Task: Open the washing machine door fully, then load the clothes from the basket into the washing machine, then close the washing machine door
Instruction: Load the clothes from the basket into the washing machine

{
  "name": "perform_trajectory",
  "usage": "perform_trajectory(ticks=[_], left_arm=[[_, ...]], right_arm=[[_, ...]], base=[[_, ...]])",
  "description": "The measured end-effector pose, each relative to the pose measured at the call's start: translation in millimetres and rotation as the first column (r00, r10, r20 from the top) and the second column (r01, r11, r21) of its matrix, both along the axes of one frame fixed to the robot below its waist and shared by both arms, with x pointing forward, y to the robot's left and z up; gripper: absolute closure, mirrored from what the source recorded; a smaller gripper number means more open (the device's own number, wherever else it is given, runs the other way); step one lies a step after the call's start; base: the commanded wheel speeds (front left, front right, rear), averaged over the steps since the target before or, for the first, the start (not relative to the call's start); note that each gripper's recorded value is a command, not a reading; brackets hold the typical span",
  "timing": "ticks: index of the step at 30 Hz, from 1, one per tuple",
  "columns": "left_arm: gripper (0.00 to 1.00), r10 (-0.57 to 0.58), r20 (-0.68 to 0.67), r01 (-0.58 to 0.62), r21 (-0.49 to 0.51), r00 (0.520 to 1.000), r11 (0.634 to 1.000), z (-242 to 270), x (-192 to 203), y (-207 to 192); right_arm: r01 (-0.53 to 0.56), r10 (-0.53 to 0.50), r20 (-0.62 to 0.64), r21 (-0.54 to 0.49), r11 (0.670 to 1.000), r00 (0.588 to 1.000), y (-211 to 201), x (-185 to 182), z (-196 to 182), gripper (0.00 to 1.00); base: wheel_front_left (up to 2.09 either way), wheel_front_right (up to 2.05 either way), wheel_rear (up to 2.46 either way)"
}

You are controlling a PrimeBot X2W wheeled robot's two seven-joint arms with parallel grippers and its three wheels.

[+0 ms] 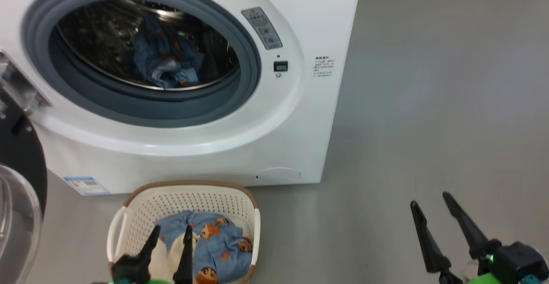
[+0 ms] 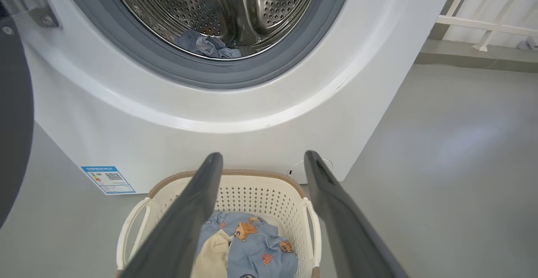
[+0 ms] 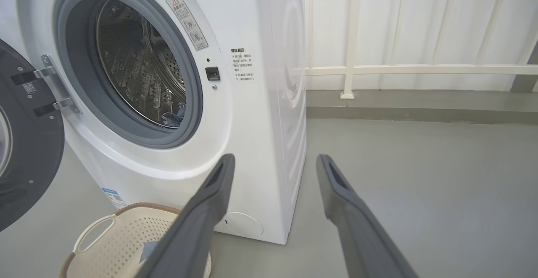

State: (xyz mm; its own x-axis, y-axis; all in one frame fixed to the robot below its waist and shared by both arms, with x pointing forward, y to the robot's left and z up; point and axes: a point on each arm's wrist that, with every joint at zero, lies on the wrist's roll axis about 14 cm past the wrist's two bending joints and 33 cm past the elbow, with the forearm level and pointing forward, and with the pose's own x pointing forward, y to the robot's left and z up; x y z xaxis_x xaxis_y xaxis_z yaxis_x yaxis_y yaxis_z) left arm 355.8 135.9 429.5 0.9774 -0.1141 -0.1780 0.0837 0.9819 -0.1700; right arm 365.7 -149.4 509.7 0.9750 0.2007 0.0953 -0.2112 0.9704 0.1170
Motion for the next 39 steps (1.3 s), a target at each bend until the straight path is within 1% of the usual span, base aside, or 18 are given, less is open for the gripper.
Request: perform_trajectory(ticks=[7, 13, 20, 25, 26, 27, 32, 39], left_arm=[[0.00, -0.078, -0.138, 0.075, -0.032, 0.987, 0.997, -42.6, 40.8, -18.8], [0.00, -0.101, -0.281, 0.087, -0.062, 0.954, 0.994, -88.0, 66.5, -27.3], [0.00, -0.132, -0.451, 0.094, -0.104, 0.883, 0.990, -144.6, 75.6, -36.9], [0.00, -0.134, -0.546, 0.068, -0.140, 0.827, 0.988, -179.3, 84.9, -42.8], [0.00, -0.136, -0.567, 0.066, -0.142, 0.812, 0.988, -187.0, 85.6, -43.9], [0.00, -0.134, -0.605, 0.053, -0.150, 0.785, 0.987, -202.3, 85.5, -45.6], [0.00, -0.134, -0.677, 0.032, -0.161, 0.724, 0.986, -238.6, 83.2, -51.0], [0.00, -0.127, -0.739, -0.005, -0.173, 0.662, 0.985, -281.4, 87.5, -58.8]], right_arm=[[-0.005, 0.005, 0.012, -0.009, 1.000, 1.000, -2.4, 30.8, -1.3, 0.00], [0.007, -0.007, -0.002, 0.002, 1.000, 1.000, -5.8, 55.4, -12.7, 0.00], [0.024, -0.024, -0.033, 0.013, 1.000, 0.999, -10.2, 79.3, -33.1, 0.00], [0.038, -0.037, -0.058, 0.011, 0.999, 0.998, -15.2, 95.4, -51.2, 0.00], [0.040, -0.040, -0.063, 0.009, 0.999, 0.997, -16.2, 98.6, -55.1, 0.00], [0.047, -0.046, -0.077, 0.006, 0.999, 0.996, -18.7, 103.6, -63.8, 0.00], [0.071, -0.070, -0.104, 0.006, 0.997, 0.992, -24.7, 114.8, -84.2, 0.00], [0.083, -0.084, -0.166, -0.009, 0.996, 0.983, -30.0, 122.2, -119.6, 0.00]], base=[[0.00, 0.00, 0.00], [0.00, 0.00, 0.00], [0.00, 0.00, 0.00], [0.00, 0.00, 0.00], [0.00, 0.00, 0.00], [0.00, 0.00, 0.00], [0.00, 0.00, 0.00], [0.00, 0.00, 0.00]])
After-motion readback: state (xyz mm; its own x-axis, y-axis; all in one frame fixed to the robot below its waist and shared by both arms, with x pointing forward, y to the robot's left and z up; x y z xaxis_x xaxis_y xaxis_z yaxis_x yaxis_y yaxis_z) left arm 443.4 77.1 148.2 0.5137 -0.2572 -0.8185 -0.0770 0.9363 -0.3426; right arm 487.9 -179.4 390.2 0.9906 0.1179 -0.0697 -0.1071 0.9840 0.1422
